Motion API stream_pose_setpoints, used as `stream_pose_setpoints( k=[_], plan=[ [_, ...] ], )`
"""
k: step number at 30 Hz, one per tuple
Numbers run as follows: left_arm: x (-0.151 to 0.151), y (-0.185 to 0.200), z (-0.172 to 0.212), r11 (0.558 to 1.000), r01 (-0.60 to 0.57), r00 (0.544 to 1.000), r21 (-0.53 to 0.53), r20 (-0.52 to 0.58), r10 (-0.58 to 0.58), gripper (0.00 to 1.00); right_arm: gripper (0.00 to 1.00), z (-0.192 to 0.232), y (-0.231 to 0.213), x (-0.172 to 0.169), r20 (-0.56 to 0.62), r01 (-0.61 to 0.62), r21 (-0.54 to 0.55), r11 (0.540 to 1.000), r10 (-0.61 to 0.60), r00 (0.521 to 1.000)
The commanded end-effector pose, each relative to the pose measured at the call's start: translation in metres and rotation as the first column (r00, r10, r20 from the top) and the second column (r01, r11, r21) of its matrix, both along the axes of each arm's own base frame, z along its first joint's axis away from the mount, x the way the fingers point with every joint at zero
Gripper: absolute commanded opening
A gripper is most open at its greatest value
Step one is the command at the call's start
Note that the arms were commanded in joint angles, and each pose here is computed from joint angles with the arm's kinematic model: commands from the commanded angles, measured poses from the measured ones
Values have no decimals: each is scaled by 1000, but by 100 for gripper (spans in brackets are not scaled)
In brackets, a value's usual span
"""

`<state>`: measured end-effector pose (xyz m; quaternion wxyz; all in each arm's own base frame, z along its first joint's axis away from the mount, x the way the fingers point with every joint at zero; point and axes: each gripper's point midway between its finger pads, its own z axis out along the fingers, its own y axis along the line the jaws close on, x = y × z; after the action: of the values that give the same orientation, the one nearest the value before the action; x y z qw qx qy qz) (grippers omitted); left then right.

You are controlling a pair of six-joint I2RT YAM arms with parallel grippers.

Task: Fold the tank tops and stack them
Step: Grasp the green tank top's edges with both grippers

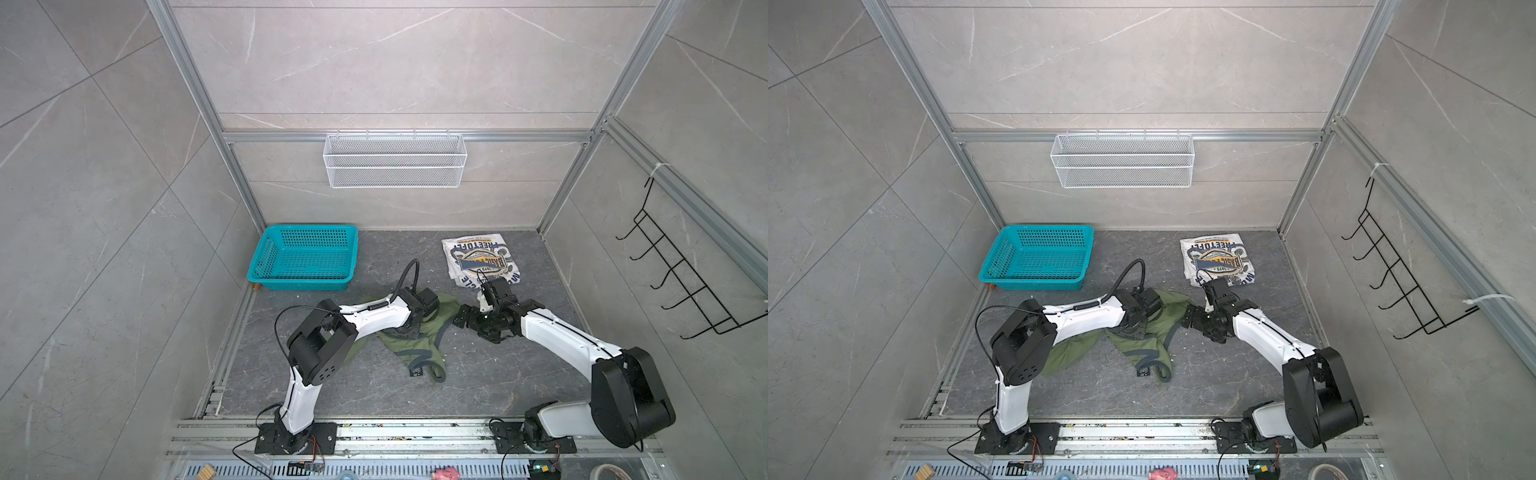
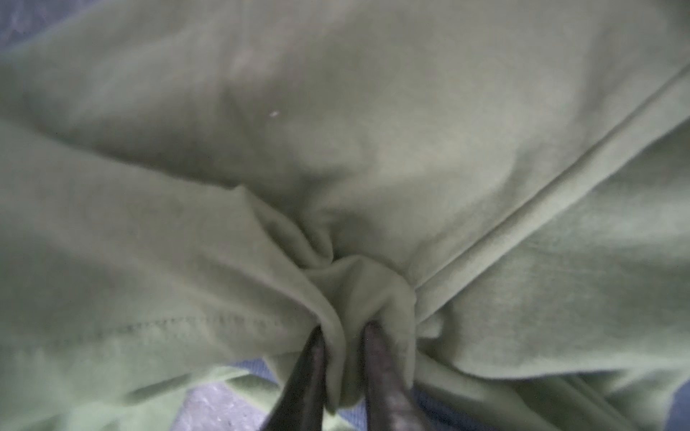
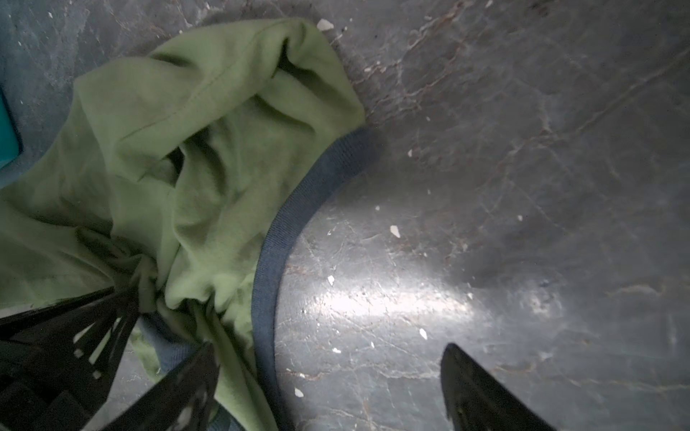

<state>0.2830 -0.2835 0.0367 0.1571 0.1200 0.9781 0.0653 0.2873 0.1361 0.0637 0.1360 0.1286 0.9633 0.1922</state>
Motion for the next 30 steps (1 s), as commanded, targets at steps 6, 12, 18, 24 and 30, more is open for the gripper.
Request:
stream_pose_setpoints(
  k=[6,12,18,24,30],
  plan=[
    [6,5,59,997,-14,992,-79,121,24,0,83,-19,1,25,-15,15,-75,997,-16,1000],
    [0,21,122,981,-12,968,-194,243,60,0,71,-31,4,56,-16,30,-119,993,-32,999],
    [-7,39,158,965,-13,945,-261,311,97,0,49,-47,7,76,-41,32,-167,985,-39,998],
    [-7,65,189,964,-42,909,-261,390,145,0,14,-37,-6,85,-6,27,-270,962,-29,1000],
    [-2,93,219,961,-73,875,-266,446,190,0,0,11,-25,87,103,62,-344,937,-27,994]
  ],
)
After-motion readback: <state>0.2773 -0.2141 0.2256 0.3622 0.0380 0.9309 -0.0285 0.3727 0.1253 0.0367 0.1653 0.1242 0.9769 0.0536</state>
